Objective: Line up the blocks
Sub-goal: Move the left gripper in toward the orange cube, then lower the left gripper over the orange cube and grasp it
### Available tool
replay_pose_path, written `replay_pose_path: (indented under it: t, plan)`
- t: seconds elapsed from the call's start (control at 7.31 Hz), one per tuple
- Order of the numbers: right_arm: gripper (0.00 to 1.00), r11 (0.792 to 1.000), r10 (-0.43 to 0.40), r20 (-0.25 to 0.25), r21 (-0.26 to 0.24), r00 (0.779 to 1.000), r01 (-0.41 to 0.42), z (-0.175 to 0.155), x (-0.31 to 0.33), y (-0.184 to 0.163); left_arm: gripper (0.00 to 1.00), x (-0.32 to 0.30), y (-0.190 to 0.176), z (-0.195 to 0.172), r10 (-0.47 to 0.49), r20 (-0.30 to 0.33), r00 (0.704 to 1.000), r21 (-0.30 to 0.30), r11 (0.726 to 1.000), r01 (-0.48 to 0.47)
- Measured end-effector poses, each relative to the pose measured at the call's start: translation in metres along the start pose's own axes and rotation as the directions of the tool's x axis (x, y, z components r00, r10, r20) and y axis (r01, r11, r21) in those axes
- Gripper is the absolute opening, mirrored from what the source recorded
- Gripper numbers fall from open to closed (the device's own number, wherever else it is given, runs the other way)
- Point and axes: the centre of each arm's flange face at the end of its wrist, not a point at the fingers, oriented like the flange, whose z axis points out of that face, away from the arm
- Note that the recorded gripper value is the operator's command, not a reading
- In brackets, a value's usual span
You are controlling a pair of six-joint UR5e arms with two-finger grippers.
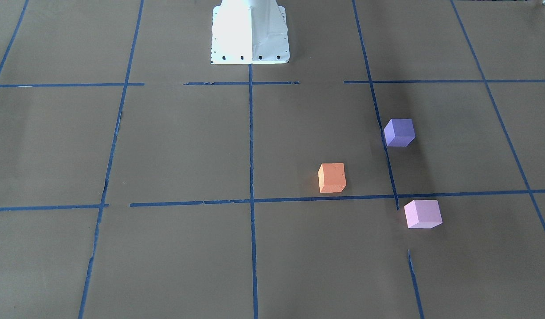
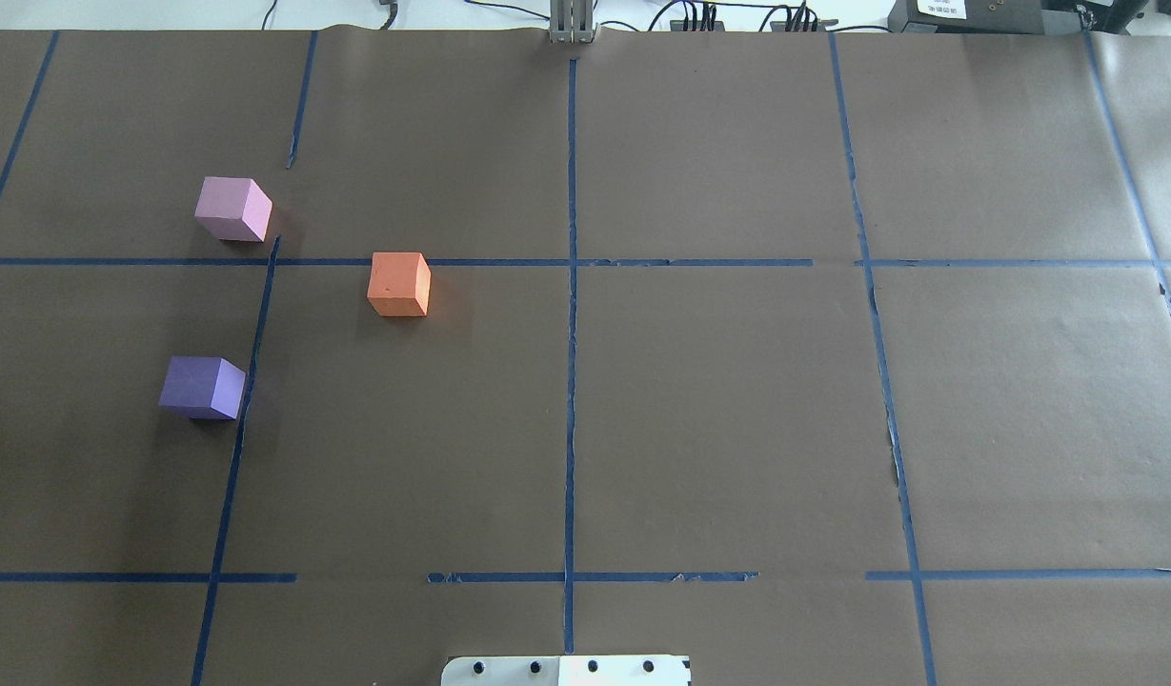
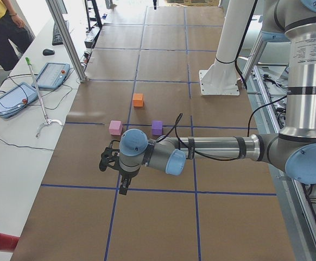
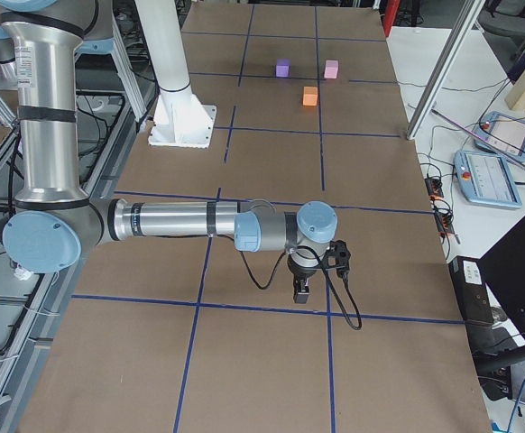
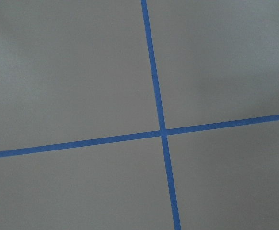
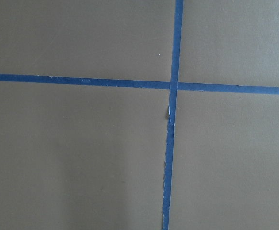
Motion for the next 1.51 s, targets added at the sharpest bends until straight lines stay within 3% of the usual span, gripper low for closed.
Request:
replay_pose_path:
  t: [0.55,0.82,1.09,1.37,1.51]
  plan:
    - [1.00,1.000,0.001,0.000,0.000,1.000,-0.001,0.000,0.000,0.000,1.00,0.000,0.004,0.000,0.000,-0.002,1.000,0.001,1.000,0.000]
    - [1.00,1.000,0.000,0.000,0.000,1.000,0.000,0.000,0.000,0.000,1.00,0.029,-0.007,0.017,0.005,-0.022,1.000,-0.025,1.000,-0.005]
    - [1.00,1.000,0.000,0.000,0.000,1.000,0.000,0.000,0.000,0.000,1.00,0.119,-0.054,0.043,-0.016,-0.062,0.998,-0.055,0.998,0.013]
    - [1.00,1.000,-0.001,0.001,0.000,1.000,0.001,0.000,0.000,0.000,1.00,0.268,-0.124,0.053,0.038,-0.104,0.994,-0.078,0.996,-0.046]
    - [1.00,1.000,0.000,0.001,0.000,1.000,0.000,0.000,0.000,0.000,1.00,0.354,-0.144,0.065,0.033,-0.089,0.995,-0.106,0.993,-0.043]
